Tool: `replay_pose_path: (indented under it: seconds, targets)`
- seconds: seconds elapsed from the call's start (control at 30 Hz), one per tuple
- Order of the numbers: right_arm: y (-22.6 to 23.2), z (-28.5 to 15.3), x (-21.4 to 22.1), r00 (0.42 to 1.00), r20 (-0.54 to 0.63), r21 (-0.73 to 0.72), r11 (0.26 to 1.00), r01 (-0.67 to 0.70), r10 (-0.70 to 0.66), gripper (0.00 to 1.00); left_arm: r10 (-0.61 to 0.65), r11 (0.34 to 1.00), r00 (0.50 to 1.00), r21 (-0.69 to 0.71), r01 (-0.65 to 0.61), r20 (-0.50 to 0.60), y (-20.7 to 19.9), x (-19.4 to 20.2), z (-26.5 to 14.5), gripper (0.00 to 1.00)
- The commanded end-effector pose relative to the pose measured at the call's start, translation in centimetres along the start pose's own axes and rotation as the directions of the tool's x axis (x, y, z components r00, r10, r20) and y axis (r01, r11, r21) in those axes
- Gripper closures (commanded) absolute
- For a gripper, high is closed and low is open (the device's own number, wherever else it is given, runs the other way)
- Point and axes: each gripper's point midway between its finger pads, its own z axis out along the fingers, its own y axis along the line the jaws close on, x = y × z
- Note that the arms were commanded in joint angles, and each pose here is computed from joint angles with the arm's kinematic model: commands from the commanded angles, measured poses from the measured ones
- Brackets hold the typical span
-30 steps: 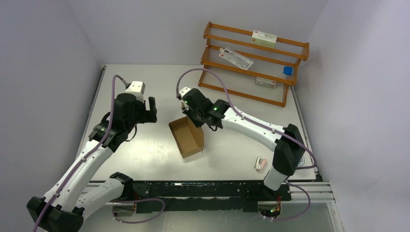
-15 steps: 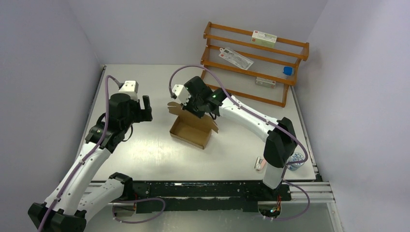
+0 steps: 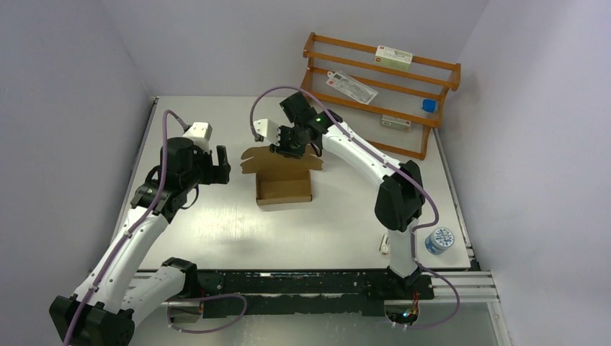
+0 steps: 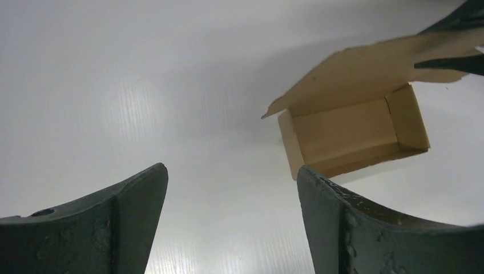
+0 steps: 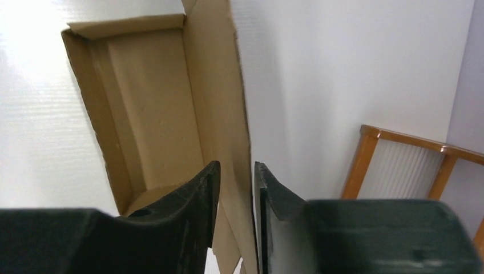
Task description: Fold the paper box
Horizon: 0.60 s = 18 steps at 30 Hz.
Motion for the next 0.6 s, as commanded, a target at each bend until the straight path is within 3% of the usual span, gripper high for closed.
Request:
replay_pose_path:
  seconds: [0.0,0.13,0.27,0.4,0.57]
  targets:
    - [-0.6,-2.8,-2.2,0.995,0.09,0.033,0.999,0.04,-0.043,0.63,0.037,0.994,0.999,0.098,-0.039,0.018,-1.3,-0.3,0.4,0.12]
    - [-1.5,-5.6,-1.8,0.993,0.121,0.161,0.986,-0.033,0.014,0.48,0.05,0.993,0.999,0.103,-0.051,0.009,-1.3,0.0,0.6,0.12]
    - [-2.8,-9.1,0.7,0.981,0.12,0.31,0.933,-0.184,0.154,0.36,0.068,0.99,0.998,0.124,-0.068,0.0,-1.6,0.2,1.0,0.12]
    - [-2.4,-11.3,5.4,0.932,0.168,0.401,0.841,-0.363,0.322,0.32,0.108,0.983,0.993,0.152,-0.099,-0.052,-2.1,0.3,2.3,0.15]
    - [-1.4,-11.3,8.2,0.85,0.302,0.378,0.765,-0.522,0.431,0.3,0.136,0.975,0.986,0.187,-0.117,-0.091,-2.9,-1.3,3.2,0.17]
